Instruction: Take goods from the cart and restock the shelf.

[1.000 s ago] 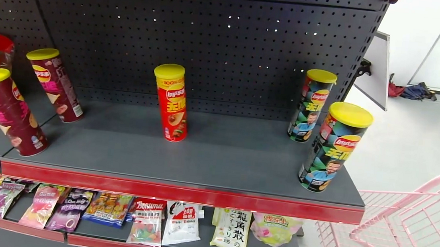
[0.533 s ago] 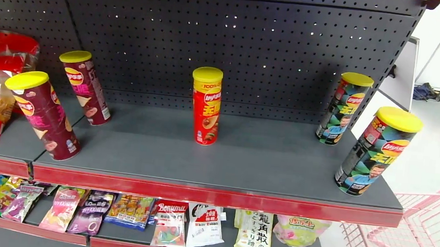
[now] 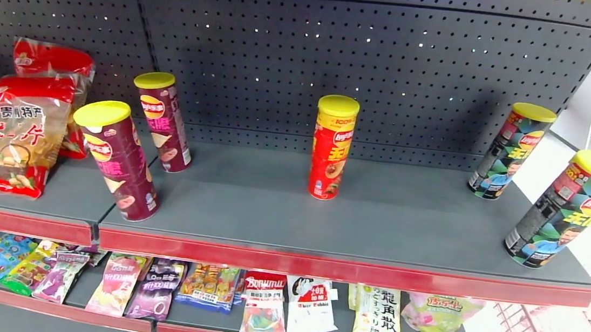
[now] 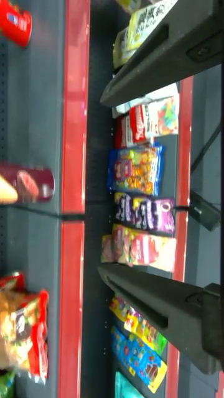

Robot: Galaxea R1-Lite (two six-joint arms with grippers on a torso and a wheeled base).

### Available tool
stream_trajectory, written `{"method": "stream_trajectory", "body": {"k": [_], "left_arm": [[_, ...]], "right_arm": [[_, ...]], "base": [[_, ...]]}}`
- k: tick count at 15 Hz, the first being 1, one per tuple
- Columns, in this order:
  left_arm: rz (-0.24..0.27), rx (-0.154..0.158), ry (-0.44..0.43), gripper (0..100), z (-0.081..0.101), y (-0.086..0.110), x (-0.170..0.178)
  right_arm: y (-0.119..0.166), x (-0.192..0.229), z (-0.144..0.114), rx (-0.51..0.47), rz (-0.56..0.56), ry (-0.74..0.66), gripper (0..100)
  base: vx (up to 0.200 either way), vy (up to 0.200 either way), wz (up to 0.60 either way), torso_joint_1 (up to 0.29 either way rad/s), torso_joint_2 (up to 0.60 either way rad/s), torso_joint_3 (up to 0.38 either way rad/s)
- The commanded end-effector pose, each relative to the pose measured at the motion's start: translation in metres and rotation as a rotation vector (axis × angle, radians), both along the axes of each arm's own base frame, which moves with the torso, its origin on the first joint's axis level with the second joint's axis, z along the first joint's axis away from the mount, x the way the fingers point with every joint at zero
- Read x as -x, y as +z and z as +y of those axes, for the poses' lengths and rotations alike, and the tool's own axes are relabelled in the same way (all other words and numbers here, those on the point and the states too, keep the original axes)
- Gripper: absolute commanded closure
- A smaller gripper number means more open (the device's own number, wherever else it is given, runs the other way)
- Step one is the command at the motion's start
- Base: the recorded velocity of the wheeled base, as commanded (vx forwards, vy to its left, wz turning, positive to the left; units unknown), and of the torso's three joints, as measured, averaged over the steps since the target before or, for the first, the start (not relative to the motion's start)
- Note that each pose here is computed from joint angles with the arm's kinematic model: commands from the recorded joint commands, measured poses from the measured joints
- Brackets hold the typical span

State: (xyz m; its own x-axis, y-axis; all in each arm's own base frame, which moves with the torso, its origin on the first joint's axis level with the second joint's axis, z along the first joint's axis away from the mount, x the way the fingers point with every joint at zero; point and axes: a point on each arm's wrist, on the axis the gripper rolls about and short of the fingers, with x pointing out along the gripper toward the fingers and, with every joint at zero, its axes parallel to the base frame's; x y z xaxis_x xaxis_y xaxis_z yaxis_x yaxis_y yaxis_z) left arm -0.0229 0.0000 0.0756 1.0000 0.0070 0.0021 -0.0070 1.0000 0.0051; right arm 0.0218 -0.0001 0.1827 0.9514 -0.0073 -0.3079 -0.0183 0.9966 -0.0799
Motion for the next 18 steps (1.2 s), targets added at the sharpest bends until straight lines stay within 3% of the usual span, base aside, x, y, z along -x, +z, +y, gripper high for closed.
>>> {"method": "stream_trajectory", "body": {"k": [1,6,13,14,16,18], "left_arm": [[0.001,0.001,0.001,0,0.0,0.0,0.0],[-0.001,-0.004,0.001,0,0.0,0.0,0.0],[0.011,0.001,-0.002,0,0.0,0.0,-0.001],[0.03,-0.009,-0.013,0,0.0,0.001,-0.002],[0.023,-0.067,-0.111,0,-0.002,0.002,-0.002],[0.021,-0.078,-0.118,0,-0.002,0.001,-0.002]], "right_arm": [[-0.004,0.008,0.0,-0.002,-0.03,0.005,100],[-0.011,0.017,-0.001,-0.007,-0.068,0.017,100],[-0.03,0.038,-0.002,0.024,-0.141,0.008,100],[-0.033,0.042,-0.002,0.027,-0.164,0.019,100],[-0.041,0.046,-0.003,0.044,-0.186,0.056,100],[-0.042,0.048,-0.003,0.044,-0.198,0.104,100]], "base": [[0.0,0.0,0.0,0.0,0.0,0.0],[0.2,0.0,0.0,-0.005,0.0,0.005],[0.0,0.0,0.0,0.0,0.0,0.0],[0.0,0.0,0.0,0.0,0.0,0.0],[0.0,0.0,0.0,0.0,0.0,0.0],[0.0,0.0,0.0,0.0,0.0,0.0]]}}
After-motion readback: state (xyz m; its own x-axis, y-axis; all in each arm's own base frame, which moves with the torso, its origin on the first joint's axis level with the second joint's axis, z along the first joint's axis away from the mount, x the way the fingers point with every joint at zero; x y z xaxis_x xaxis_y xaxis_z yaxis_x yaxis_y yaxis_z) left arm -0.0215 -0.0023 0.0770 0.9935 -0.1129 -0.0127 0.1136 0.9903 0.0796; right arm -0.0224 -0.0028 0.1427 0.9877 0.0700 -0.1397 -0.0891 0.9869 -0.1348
